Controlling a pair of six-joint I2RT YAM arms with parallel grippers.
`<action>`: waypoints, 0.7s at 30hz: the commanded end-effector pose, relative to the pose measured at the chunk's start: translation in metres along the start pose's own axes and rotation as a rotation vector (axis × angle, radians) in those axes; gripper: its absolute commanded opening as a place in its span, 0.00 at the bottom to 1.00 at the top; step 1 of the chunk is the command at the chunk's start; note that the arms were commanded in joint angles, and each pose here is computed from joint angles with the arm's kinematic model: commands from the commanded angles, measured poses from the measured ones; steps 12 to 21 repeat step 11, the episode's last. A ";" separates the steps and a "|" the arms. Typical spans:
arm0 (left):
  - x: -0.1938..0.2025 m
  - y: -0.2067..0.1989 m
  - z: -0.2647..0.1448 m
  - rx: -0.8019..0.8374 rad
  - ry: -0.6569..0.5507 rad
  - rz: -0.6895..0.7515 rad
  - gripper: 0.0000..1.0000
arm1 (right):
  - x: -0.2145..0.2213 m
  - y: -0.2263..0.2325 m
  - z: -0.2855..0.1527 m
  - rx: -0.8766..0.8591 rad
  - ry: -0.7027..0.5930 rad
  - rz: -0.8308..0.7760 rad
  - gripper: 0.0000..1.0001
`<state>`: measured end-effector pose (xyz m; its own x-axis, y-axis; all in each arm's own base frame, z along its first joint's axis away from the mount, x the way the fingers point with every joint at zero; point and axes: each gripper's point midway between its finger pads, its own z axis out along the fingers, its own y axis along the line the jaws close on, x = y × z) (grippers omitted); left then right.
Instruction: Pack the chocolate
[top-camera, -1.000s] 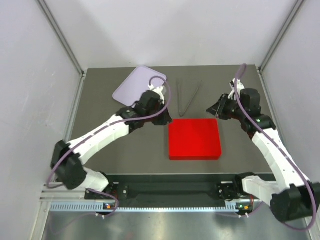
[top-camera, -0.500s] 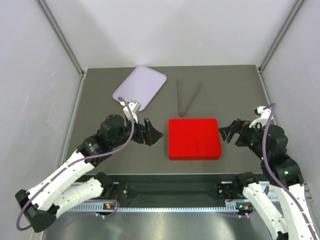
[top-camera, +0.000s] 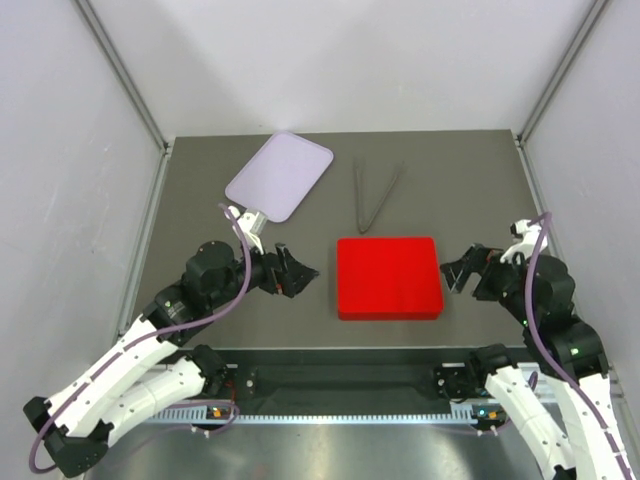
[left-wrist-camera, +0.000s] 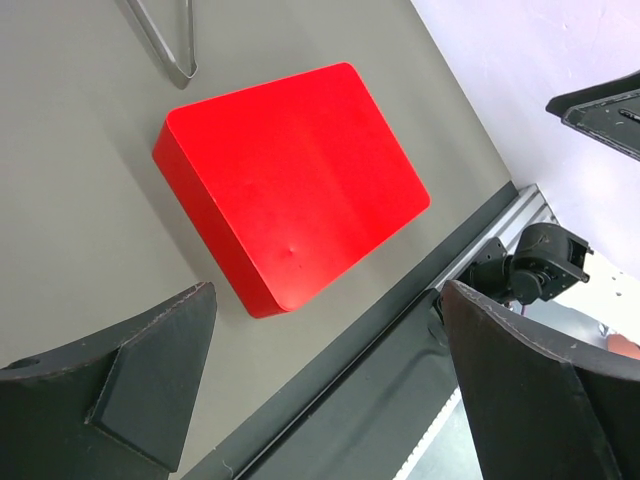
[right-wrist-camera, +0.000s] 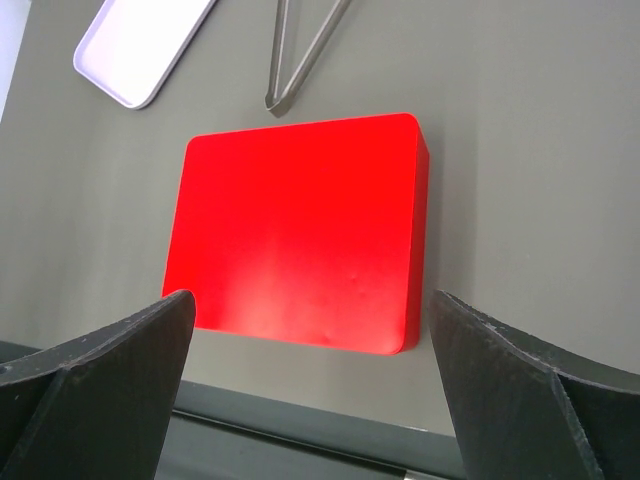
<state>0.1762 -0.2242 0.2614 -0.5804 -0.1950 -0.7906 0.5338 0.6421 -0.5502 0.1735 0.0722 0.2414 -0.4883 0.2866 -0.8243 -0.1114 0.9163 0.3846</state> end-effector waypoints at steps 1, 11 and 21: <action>-0.012 -0.006 -0.001 0.021 -0.048 0.016 0.98 | -0.003 0.004 -0.004 -0.021 -0.023 -0.014 1.00; -0.016 -0.004 -0.004 0.011 -0.068 0.045 0.98 | -0.006 0.006 -0.009 -0.038 -0.048 -0.024 1.00; -0.016 -0.004 -0.004 0.011 -0.068 0.045 0.98 | -0.006 0.006 -0.009 -0.038 -0.048 -0.024 1.00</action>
